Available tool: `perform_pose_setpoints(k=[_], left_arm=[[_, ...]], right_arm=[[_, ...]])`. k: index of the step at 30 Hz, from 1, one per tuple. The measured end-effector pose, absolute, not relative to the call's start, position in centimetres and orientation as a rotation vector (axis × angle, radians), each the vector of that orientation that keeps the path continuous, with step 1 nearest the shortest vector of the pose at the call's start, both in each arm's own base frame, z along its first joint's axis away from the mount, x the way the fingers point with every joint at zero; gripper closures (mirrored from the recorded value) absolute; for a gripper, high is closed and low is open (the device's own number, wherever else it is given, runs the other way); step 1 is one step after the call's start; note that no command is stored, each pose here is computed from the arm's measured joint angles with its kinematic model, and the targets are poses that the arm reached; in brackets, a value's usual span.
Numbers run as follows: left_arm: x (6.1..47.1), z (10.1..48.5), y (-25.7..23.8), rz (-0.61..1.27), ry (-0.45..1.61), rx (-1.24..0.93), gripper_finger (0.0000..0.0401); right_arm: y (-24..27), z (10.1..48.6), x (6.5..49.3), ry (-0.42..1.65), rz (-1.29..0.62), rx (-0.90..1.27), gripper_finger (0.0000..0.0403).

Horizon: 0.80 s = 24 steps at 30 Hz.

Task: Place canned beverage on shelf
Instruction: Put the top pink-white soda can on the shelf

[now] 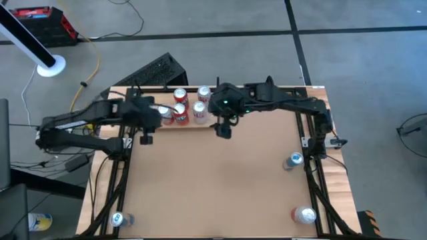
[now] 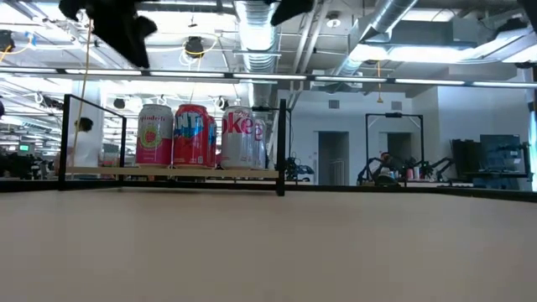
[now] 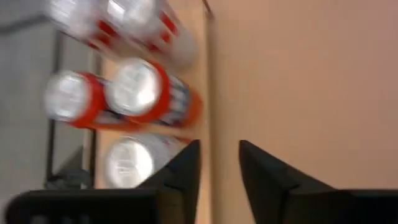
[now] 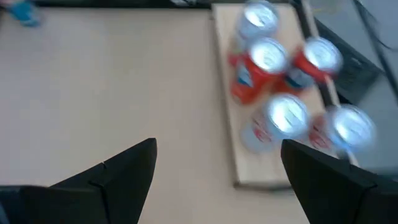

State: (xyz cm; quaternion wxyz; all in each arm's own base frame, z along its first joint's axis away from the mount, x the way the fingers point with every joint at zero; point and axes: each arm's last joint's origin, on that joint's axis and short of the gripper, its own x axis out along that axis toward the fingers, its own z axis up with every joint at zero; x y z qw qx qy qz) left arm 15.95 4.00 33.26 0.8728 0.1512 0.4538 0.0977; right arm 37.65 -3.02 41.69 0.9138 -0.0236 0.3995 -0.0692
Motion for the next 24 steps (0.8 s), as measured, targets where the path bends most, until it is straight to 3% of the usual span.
perform_pose_setpoints(k=[5, 12, 24], left_arm=[[17.6, 31.5, 4.5, 0.172, 1.095, 0.299, 0.0392], [19.2, 30.0, 6.8, 0.198, 1.174, 0.273, 0.04], [18.6, 28.5, 12.3, 0.346, 1.241, 0.135, 0.0401]], right_arm=[[-2.1, 43.4, 35.2, 0.826, -0.238, -0.068, 0.0035], [-1.2, 44.1, 33.3, 0.868, -0.319, -0.084, 0.0035], [-1.0, 44.8, 32.2, 0.859, -0.347, -0.1, 0.0035]])
